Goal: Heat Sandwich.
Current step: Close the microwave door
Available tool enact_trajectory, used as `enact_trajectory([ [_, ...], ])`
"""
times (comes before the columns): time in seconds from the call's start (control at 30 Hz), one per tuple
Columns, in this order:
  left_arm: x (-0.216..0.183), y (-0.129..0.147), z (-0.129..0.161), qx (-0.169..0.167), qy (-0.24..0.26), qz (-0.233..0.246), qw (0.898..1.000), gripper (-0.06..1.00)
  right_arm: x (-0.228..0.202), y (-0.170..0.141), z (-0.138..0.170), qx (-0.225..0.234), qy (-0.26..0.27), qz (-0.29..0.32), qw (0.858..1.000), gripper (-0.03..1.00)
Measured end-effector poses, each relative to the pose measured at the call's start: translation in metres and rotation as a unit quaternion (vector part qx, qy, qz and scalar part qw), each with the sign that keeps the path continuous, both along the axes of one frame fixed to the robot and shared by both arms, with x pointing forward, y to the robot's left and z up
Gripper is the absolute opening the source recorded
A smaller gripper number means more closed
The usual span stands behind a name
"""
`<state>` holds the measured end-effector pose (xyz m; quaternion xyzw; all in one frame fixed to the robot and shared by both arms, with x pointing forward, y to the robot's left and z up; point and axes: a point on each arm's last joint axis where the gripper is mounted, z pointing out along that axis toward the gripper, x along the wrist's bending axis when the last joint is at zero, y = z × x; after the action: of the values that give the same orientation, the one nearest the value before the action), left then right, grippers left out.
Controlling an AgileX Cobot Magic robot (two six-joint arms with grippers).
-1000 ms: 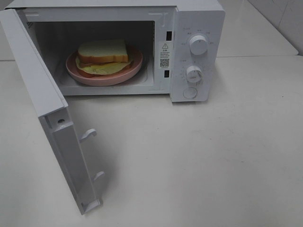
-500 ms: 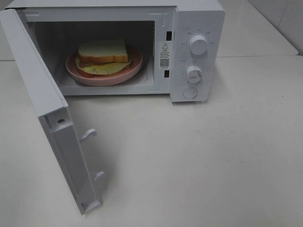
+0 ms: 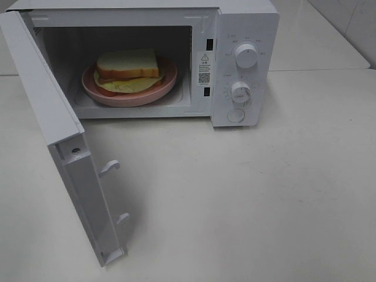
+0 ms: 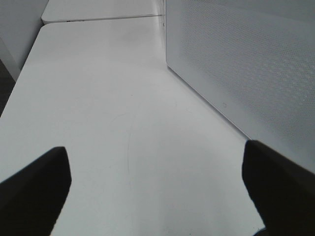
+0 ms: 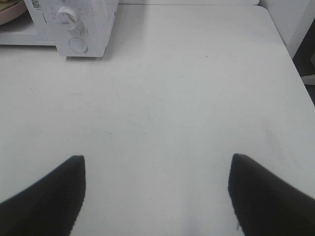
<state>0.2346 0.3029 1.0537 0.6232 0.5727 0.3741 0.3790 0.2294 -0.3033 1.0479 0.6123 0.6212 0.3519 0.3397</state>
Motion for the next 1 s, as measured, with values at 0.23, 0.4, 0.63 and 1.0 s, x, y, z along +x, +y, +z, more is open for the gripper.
enact_trajectory([
  [0.23, 0.0000, 0.0000, 0.0000, 0.000, 0.000, 0.000, 1.000, 0.89, -0.0008, 0.0000, -0.0001, 0.001, -0.002, 0.000, 1.000, 0.77],
  [0.4, 0.0000, 0.0000, 0.0000, 0.000, 0.000, 0.000, 1.000, 0.89, -0.0008, 0.0000, -0.0001, 0.001, -0.002, 0.000, 1.000, 0.77],
  [0.63, 0.0000, 0.0000, 0.0000, 0.000, 0.000, 0.000, 1.000, 0.89, -0.0008, 0.0000, -0.0001, 0.001, -0.002, 0.000, 1.000, 0.77],
  [1.0, 0.0000, 0.0000, 0.0000, 0.000, 0.000, 0.000, 1.000, 0.89, -0.0008, 0.0000, -0.0001, 0.001, -0.002, 0.000, 1.000, 0.77],
])
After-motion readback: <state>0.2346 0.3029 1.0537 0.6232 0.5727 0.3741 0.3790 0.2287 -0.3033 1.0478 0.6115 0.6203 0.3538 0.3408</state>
